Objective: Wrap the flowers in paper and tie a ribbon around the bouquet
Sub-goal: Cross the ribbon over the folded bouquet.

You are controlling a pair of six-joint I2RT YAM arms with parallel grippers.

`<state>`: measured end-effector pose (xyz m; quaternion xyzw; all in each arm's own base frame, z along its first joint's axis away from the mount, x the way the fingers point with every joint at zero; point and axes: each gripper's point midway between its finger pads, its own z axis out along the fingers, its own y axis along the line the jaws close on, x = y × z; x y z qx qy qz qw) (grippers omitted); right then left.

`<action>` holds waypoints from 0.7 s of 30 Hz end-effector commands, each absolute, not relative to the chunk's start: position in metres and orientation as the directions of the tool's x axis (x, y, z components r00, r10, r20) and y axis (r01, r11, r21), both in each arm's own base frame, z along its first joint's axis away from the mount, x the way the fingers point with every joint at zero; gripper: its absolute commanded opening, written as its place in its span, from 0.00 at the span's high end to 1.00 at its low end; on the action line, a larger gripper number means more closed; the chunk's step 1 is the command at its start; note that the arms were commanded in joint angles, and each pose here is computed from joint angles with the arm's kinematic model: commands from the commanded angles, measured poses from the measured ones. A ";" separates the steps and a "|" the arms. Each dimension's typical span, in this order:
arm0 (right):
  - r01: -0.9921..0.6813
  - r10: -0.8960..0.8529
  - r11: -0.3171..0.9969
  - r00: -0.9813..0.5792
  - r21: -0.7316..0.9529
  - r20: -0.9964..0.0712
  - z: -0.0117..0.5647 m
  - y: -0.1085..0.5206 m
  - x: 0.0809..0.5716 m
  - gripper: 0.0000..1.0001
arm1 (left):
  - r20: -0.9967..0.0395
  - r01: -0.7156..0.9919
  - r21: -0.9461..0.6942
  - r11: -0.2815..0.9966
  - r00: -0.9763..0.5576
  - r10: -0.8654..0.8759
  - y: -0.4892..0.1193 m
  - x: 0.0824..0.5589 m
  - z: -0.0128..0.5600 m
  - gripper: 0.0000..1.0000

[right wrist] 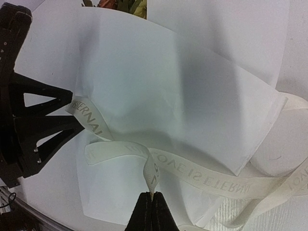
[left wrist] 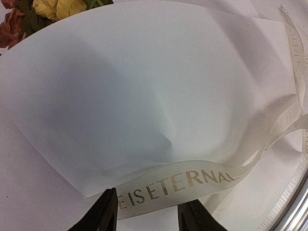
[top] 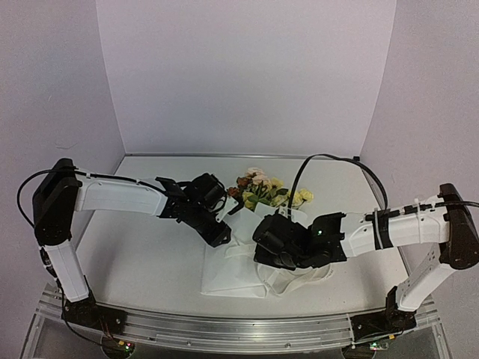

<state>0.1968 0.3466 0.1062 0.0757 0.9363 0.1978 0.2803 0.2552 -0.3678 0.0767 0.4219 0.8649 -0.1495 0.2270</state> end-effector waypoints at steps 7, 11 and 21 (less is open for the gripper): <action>0.021 0.287 0.883 -0.815 0.469 -0.503 0.124 0.357 0.202 1.00 | -0.630 0.776 -0.002 0.631 -0.491 0.601 -0.386 0.285 0.101 0.90; -0.016 0.279 0.882 -0.789 0.471 -0.547 0.135 0.362 0.206 1.00 | -0.641 0.781 -0.028 0.624 -0.493 0.588 -0.388 0.282 0.110 1.00; -0.186 0.193 0.916 -0.575 0.357 -0.795 0.189 0.370 0.209 1.00 | -0.631 0.791 -0.179 0.585 -0.548 0.548 -0.393 0.271 0.131 1.00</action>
